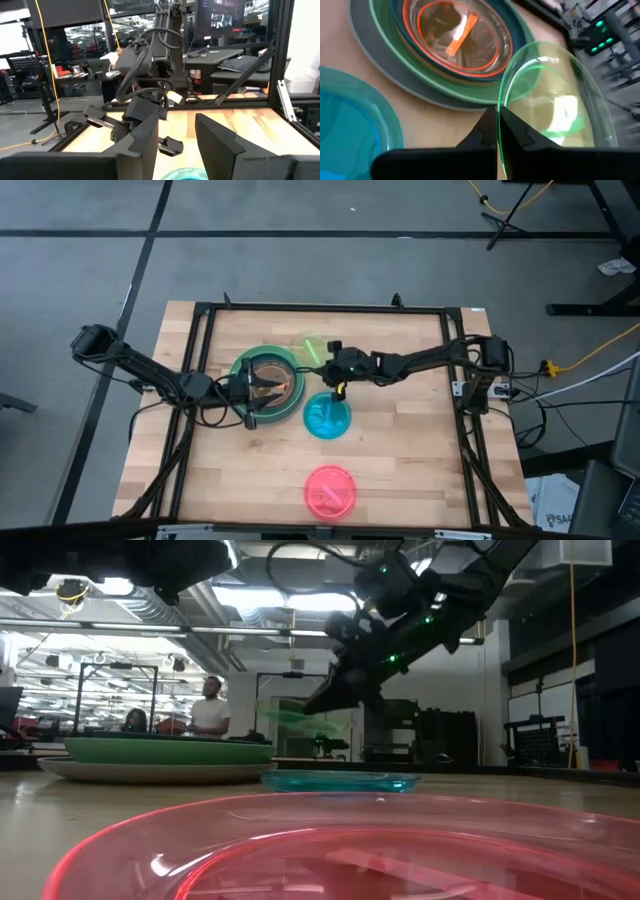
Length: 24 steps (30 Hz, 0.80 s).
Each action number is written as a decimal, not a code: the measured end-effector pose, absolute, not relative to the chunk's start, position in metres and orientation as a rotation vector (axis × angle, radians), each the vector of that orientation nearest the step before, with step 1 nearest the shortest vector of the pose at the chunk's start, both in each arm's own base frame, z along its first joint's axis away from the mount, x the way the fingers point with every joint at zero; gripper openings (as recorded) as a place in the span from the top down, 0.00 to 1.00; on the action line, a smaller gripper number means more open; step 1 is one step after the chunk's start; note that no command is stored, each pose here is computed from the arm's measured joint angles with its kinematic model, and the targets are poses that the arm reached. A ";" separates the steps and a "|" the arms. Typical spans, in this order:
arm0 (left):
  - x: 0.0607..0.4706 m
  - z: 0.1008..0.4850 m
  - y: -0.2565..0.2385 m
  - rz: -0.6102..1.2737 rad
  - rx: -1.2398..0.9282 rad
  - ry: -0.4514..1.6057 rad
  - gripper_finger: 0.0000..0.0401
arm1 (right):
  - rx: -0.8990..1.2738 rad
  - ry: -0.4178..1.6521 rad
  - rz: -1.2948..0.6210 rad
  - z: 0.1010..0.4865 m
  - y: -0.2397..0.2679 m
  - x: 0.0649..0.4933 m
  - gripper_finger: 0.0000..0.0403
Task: Stack plastic plates
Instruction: Stack the light green plate on top of orange plate
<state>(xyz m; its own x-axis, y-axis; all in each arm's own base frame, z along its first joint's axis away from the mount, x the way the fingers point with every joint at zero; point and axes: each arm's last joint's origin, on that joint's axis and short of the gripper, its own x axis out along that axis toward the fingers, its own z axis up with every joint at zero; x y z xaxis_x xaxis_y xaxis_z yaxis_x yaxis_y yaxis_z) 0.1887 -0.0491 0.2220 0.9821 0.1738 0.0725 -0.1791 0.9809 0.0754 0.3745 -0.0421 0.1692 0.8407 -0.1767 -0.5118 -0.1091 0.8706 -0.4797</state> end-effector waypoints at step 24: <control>0.185 0.238 -0.052 0.207 0.127 -0.212 0.69 | -0.605 0.253 0.229 0.174 -0.008 0.408 1.00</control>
<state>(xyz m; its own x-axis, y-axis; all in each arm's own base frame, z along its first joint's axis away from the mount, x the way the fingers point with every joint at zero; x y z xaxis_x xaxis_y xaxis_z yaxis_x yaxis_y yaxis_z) 0.1846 -0.0517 0.2382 0.9563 0.1905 0.2216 -0.2172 0.9707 0.1026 0.4077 -0.0083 0.1744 0.9442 0.1378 -0.2993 -0.2845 0.7992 -0.5295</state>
